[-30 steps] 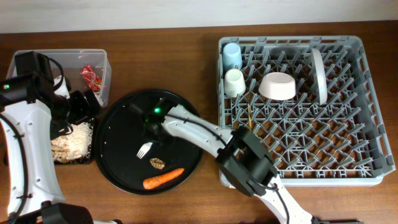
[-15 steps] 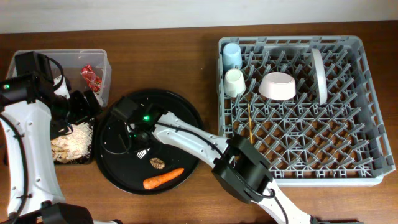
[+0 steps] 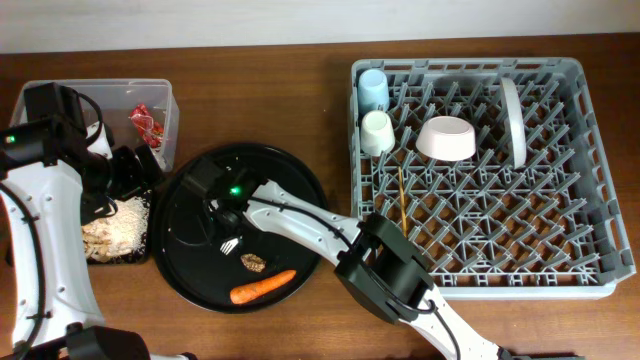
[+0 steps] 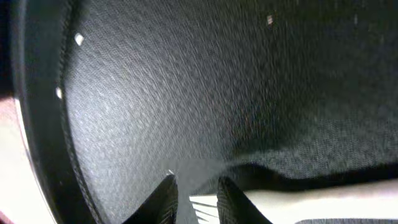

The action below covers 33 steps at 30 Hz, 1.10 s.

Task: Sort waste into correct bins and load items into the dishwasher rack

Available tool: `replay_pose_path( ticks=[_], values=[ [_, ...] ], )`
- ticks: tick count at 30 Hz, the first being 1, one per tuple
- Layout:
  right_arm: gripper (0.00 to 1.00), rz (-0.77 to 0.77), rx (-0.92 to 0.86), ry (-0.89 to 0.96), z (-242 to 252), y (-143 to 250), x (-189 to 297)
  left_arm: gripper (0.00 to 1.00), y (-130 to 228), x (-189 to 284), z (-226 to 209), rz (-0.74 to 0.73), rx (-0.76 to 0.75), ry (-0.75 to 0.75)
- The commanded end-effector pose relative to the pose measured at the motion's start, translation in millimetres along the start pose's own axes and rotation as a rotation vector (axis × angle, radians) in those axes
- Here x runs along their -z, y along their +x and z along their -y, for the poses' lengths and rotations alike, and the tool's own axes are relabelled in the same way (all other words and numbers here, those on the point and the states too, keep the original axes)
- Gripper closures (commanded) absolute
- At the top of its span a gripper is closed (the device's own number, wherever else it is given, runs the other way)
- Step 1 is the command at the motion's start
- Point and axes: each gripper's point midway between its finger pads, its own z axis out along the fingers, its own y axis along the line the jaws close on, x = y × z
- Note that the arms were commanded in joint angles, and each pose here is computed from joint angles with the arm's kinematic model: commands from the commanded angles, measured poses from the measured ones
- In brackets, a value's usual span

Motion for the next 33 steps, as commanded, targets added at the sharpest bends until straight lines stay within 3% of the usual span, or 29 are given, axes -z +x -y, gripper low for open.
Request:
replay_pose_path(
  ticks=[1, 10, 14, 19, 26, 30, 33],
  values=[
    [0.74, 0.051, 0.012, 0.022, 1.8, -14.3, 2.1, 0.01, 0.9, 1.9, 0.7, 0.003, 0.007, 0.008],
    [0.73, -0.086, -0.019, 0.172, 48.6, 36.5, -23.9, 0.01, 0.8, 1.9, 0.8, 0.003, 0.007, 0.009],
    [0.77, -0.218, -0.118, 0.270, 87.8, 52.1, 7.2, 0.01, 0.9, 1.9, 0.7, 0.003, 0.007, 0.009],
    [0.78, -0.257, -0.285, 0.346, 144.4, 32.4, 68.6, 0.01, 0.8, 1.9, 0.8, 0.003, 0.007, 0.009],
    [0.77, -0.256, -0.288, 0.395, 149.3, 34.3, 95.3, 0.01, 0.8, 1.9, 0.8, 0.003, 0.007, 0.009],
    [0.65, -0.303, -0.312, 0.412, 151.9, 47.6, 95.1, 0.01, 0.8, 1.9, 0.8, 0.003, 0.007, 0.009],
    [0.61, -0.391, -0.342, 0.347, 137.1, 68.5, 87.2, 0.01, 0.7, 1.9, 0.8, 0.004, 0.007, 0.009]
  ],
)
